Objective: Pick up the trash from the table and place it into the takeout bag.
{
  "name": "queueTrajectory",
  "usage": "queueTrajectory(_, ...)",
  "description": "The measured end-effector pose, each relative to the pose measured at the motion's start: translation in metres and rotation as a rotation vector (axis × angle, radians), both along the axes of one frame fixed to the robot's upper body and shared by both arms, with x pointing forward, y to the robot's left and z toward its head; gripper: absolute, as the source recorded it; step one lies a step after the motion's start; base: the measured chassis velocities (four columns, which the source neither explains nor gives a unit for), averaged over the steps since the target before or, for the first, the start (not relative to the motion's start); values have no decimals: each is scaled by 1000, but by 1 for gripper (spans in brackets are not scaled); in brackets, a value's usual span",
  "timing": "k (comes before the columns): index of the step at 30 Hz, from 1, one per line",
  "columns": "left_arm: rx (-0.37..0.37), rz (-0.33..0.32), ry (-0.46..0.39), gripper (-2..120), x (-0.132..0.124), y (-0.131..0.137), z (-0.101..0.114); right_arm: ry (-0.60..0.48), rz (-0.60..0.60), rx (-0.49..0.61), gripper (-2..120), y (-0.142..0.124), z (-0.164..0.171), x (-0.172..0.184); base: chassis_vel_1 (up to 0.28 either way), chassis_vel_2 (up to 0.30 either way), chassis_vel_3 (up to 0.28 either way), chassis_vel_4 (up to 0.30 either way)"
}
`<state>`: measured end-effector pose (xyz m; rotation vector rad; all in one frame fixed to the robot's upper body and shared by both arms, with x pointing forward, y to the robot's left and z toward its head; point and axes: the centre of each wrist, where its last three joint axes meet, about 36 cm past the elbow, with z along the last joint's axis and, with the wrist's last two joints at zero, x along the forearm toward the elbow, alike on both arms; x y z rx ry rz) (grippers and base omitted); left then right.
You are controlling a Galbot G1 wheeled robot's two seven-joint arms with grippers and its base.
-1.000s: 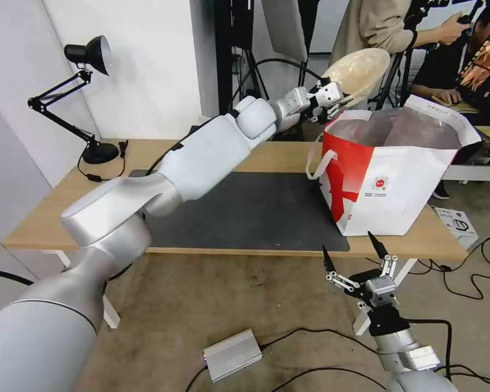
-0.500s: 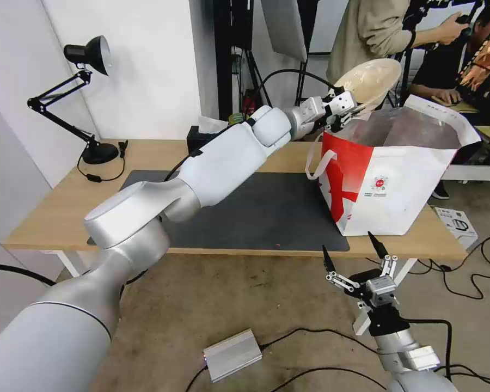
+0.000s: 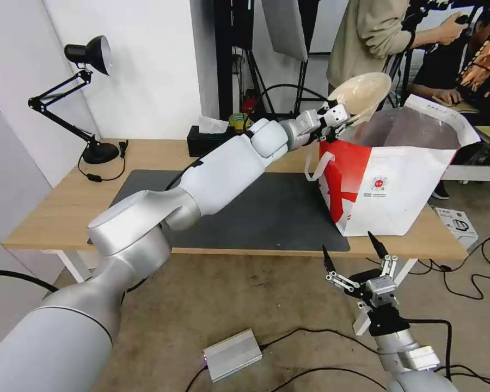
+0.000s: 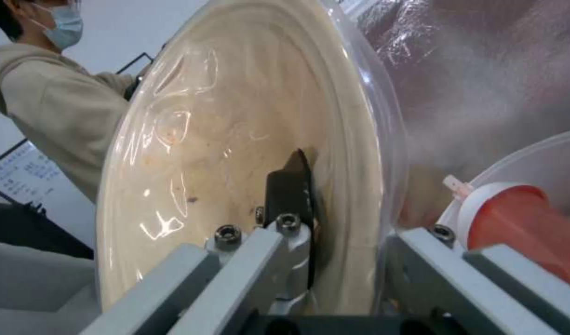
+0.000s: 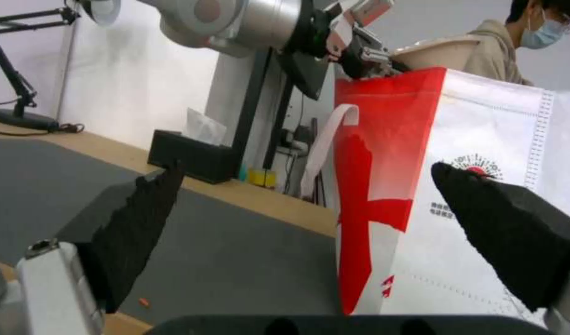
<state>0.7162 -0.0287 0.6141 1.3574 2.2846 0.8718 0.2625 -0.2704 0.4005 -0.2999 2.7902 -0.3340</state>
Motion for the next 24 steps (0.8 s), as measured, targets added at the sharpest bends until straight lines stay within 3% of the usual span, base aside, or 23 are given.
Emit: queueTrajectory(24, -12, 4, -3, 2, 0, 0, 1, 0, 0, 0, 100, 0, 0, 0, 0, 0, 0, 0)
